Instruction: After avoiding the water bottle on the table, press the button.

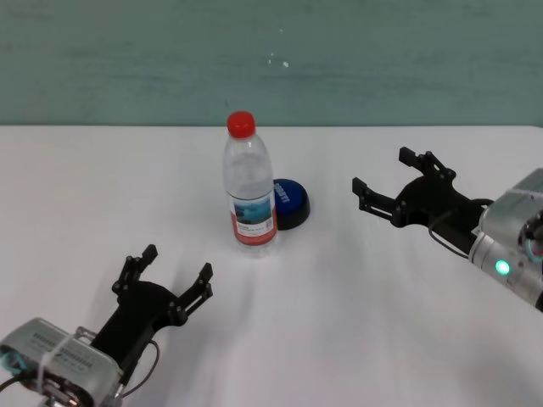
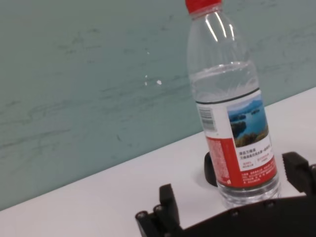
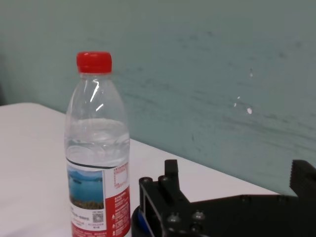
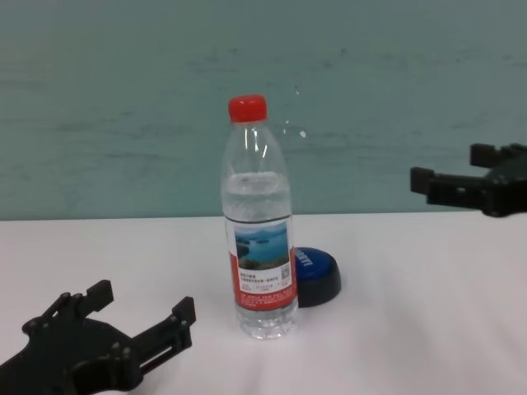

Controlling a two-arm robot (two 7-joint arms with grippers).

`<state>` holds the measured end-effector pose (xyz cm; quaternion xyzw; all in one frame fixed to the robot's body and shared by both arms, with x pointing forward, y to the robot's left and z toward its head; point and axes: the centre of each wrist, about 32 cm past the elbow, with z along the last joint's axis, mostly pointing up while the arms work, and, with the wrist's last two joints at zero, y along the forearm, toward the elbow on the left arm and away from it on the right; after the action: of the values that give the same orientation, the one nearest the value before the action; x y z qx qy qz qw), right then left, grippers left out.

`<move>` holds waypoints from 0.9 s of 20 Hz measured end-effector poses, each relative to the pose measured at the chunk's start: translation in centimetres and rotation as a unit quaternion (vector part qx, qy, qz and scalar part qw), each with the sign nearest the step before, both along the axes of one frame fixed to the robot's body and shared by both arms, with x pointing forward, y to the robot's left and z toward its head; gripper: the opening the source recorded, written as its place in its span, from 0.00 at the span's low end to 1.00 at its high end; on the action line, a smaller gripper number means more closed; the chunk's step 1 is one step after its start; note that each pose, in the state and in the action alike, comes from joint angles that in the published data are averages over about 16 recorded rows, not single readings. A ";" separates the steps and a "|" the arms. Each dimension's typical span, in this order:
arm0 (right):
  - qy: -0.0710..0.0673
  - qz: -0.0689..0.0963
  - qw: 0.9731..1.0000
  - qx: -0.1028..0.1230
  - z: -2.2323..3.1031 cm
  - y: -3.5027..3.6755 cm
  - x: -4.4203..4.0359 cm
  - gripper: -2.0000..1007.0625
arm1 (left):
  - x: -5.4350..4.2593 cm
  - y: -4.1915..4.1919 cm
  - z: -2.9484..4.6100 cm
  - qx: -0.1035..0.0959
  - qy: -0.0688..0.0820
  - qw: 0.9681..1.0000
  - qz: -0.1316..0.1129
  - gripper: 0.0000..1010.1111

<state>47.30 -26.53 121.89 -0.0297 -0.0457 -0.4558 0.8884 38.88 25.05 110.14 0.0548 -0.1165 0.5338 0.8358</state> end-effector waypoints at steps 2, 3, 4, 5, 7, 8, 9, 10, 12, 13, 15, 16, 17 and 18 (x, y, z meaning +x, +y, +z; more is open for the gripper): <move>0.000 -0.004 1.000 0.005 -0.38 -0.14 -0.88 1.00 | 0.00 0.00 0.00 0.000 0.000 1.000 0.000 0.99; 0.000 -0.007 1.000 0.008 -0.59 -0.19 -1.30 1.00 | 0.00 0.00 0.00 0.000 0.000 1.000 0.000 0.99; 0.000 -0.009 1.000 0.011 -0.80 -0.24 -1.68 1.00 | 0.00 0.00 0.00 0.000 0.000 1.000 0.000 0.99; 0.000 -0.012 1.000 0.014 -1.03 -0.29 -2.07 1.00 | 0.00 0.00 0.00 0.000 0.000 1.000 0.000 0.99; 0.000 -0.017 1.000 0.021 -1.53 -0.37 -2.76 1.00 | 0.00 0.00 0.00 0.000 0.000 1.000 0.000 0.99; 0.000 -0.020 1.000 0.024 -1.78 -0.39 -3.05 1.00 | 0.00 0.00 0.00 0.000 0.000 1.000 0.000 0.99; 0.001 -0.023 0.999 0.027 -2.04 -0.42 -3.34 1.00 | 0.00 0.00 0.00 0.000 0.000 1.000 0.000 0.99; 0.001 -0.026 0.999 0.031 -2.32 -0.43 -3.60 1.00 | 0.00 0.00 0.00 0.000 0.000 1.000 0.000 0.99; 0.003 -0.030 0.999 0.037 -2.87 -0.44 -4.05 1.00 | 0.00 0.00 0.00 0.000 0.000 1.000 0.000 0.99; 0.004 -0.032 0.999 0.039 -3.14 -0.43 -4.22 1.00 | 0.00 0.00 0.00 0.000 0.000 1.000 0.000 0.99; 0.006 -0.035 0.998 0.044 -3.67 -0.38 -4.47 1.00 | 0.00 0.00 0.00 0.000 0.000 1.000 0.000 0.99; 0.007 -0.036 0.998 0.046 -3.92 -0.34 -4.56 1.00 | 0.00 0.00 0.00 0.000 0.000 1.000 0.000 0.99; 0.008 -0.036 0.998 0.048 -4.17 -0.29 -4.64 1.00 | 0.00 0.00 0.00 0.000 0.000 1.000 0.000 0.99; 0.009 -0.036 0.998 0.049 -4.41 -0.23 -4.70 1.00 | 0.00 0.00 0.00 0.000 0.000 1.000 0.000 0.99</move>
<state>42.60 -26.77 117.48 0.0083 -0.0140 -0.4887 0.8723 38.88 25.05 110.14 0.0548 -0.1165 0.5338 0.8358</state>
